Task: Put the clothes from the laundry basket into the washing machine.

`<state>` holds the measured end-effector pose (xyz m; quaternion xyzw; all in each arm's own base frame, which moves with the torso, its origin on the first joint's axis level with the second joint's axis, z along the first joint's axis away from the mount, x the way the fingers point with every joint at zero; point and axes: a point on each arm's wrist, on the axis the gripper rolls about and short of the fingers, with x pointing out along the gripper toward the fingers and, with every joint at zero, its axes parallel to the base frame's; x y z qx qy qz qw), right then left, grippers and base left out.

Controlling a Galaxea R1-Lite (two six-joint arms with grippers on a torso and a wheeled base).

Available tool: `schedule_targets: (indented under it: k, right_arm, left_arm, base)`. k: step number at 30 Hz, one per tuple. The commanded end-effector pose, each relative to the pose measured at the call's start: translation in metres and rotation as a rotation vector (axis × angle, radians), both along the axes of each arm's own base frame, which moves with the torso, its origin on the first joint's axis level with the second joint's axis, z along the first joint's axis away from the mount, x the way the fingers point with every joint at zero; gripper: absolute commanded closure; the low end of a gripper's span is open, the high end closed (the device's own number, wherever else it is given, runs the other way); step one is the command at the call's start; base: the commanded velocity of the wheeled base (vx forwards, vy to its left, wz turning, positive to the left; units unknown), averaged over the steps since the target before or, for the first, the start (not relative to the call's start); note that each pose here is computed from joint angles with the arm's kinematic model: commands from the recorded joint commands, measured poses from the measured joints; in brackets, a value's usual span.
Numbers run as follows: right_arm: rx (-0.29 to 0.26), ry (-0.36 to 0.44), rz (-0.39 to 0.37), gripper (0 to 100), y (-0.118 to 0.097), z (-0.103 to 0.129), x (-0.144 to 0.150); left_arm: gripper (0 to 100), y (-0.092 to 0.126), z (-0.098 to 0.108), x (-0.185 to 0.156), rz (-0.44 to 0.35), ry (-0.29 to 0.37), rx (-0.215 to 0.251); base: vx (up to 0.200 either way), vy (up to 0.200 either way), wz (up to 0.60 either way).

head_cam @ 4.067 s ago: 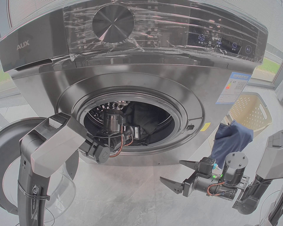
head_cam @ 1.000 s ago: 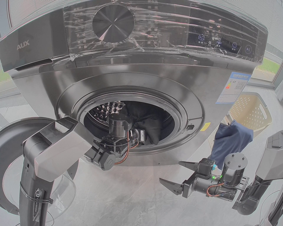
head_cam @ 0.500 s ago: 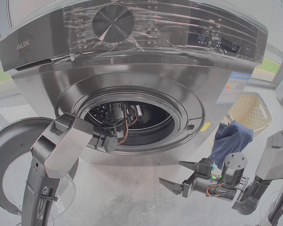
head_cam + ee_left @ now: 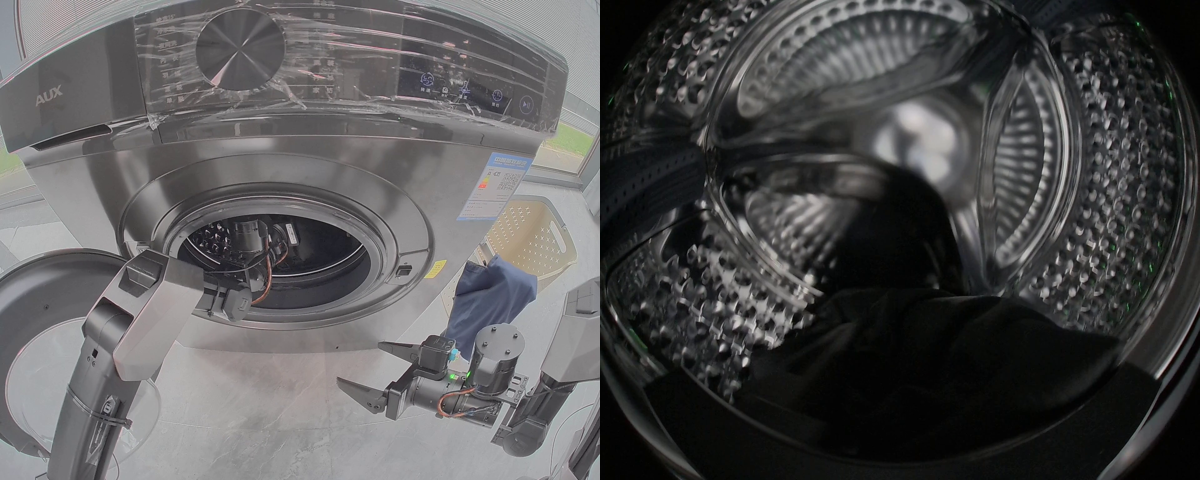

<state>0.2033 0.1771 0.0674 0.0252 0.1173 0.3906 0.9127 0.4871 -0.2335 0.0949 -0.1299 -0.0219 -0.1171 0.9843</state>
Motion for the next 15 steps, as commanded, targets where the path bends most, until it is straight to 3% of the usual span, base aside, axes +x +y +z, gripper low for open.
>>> schedule_targets:
  k: [1,12,13,15]
  right_arm:
    - [-0.001,0.001,0.002,0,0.0,0.0,0.0]
    - [-0.002,0.002,0.008,0,0.001,-0.001,-0.001]
    - [-0.001,0.001,0.008,0,0.001,0.0,-0.002]
    - [-0.001,0.001,0.008,0,0.002,0.0,-0.001]
  left_arm:
    - [0,0.002,0.013,-0.024,-0.019,0.106,0.02]
    - [0,-0.007,0.011,-0.052,-0.066,0.156,0.061]
    - [0,-0.01,0.007,-0.074,-0.105,0.2,0.11]
    - [0,-0.01,0.005,-0.087,-0.136,0.227,0.144]
  base:
    - [0.0,0.0,0.0]
    - [0.0,0.0,0.0]
    - [0.0,0.0,0.0]
    - [0.0,0.0,0.0]
